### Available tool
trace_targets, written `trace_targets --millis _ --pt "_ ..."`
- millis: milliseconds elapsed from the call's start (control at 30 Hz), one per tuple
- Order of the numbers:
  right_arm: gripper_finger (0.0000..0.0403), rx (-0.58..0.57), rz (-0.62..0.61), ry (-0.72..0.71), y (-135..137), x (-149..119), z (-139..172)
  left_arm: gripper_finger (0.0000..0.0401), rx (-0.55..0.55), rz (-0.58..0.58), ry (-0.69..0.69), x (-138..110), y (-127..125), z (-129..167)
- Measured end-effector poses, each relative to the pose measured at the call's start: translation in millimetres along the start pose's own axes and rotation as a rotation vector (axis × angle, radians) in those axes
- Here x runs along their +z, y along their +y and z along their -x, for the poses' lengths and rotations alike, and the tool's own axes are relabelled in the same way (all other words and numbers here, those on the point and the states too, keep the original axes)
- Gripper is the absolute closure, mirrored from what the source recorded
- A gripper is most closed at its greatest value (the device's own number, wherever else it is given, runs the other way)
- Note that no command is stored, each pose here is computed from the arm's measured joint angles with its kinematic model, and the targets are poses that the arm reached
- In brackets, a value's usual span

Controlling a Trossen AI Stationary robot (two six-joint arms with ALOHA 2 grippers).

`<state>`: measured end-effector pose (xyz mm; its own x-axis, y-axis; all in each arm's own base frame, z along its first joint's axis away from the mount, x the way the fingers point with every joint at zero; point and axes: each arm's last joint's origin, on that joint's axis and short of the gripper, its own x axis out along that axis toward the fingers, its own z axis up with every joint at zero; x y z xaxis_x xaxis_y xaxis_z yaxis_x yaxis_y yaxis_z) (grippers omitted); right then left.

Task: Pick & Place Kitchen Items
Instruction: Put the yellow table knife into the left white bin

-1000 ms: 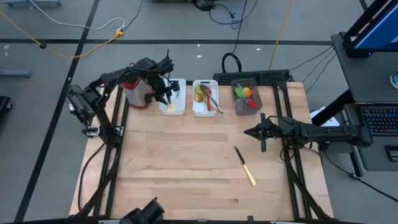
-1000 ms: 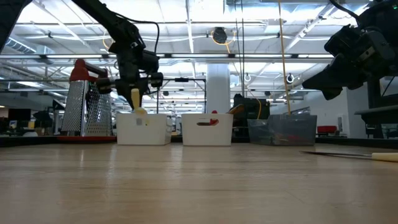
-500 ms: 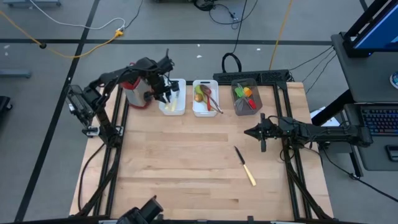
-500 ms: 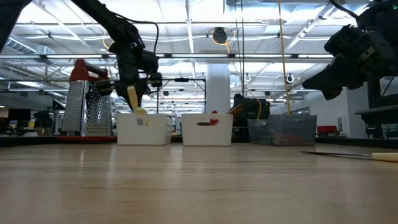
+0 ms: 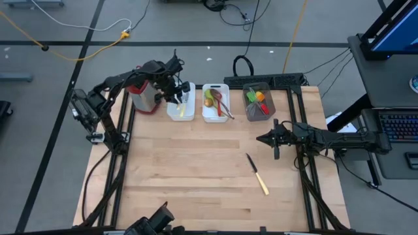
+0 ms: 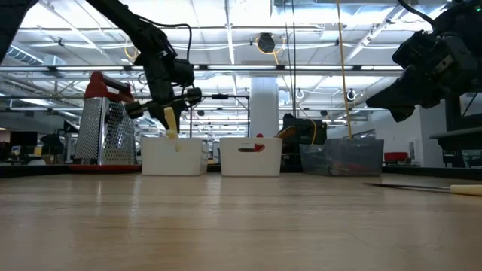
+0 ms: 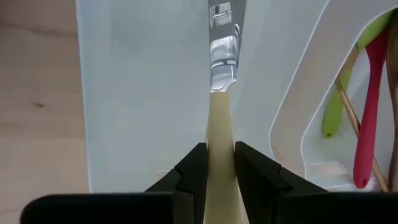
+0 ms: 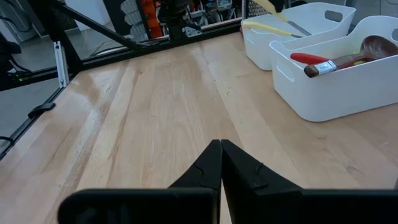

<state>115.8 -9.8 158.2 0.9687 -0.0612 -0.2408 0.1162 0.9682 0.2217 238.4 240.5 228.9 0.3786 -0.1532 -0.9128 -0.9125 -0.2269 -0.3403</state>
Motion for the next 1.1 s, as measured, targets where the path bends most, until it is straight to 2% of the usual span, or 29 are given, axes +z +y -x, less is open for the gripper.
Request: trace_targets --millis 367,567,667,933,1100 --pt "0.0403 0.000 0.000 0.001 0 0 0 0.0320 0.004 -0.004 0.004 -4 -3 -2" --pt "0.0403 0.000 0.000 0.000 0 0 0 0.0311 0.044 -0.019 -0.052 -8 -5 -4" --pt "0.0403 0.000 0.000 0.000 0 0 0 0.0286 0.053 -0.018 -0.063 -10 -6 -6" --pt "0.0403 0.003 -0.004 0.001 0 0 0 0.0180 0.054 -0.040 -0.112 -9 -9 -6" --pt "0.0403 0.051 -0.166 0.016 2 0 0 0.0161 0.010 -0.113 -0.133 -14 -11 6"
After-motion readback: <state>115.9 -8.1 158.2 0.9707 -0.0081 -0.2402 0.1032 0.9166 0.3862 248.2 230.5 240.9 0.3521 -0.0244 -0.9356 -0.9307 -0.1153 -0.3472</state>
